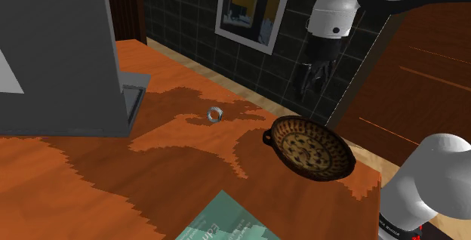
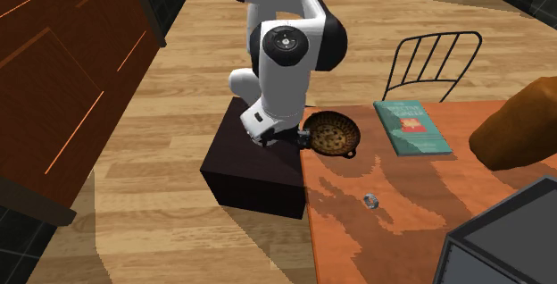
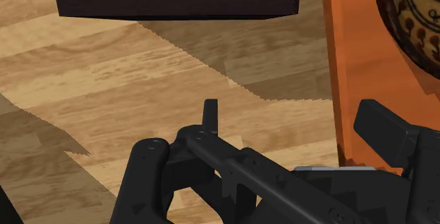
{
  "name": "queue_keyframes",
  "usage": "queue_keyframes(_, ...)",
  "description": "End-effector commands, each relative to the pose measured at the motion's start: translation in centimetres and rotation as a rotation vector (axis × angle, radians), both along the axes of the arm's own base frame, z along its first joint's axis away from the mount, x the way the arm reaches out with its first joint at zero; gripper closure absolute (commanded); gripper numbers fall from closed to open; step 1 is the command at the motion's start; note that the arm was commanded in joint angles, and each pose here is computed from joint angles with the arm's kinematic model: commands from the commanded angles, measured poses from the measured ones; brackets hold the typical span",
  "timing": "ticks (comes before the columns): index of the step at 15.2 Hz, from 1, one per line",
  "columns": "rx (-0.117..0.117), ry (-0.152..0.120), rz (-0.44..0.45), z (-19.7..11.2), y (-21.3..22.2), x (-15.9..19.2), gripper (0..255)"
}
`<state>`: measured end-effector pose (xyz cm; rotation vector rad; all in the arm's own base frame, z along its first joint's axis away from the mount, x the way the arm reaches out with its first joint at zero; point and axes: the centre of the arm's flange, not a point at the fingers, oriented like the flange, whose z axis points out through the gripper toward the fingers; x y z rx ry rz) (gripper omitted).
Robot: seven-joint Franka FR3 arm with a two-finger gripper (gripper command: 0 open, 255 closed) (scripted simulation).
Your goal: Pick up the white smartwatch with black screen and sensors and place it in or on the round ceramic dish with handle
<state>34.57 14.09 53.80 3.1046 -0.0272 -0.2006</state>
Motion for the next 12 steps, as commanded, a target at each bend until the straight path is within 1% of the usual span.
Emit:
queue_keyframes(1,0.007,-0.013,0.015,-0.1,2.5,1.3,0)
queue_keyframes(12,0.032,-0.080,0.101,0.9,15.7,5.6,0)
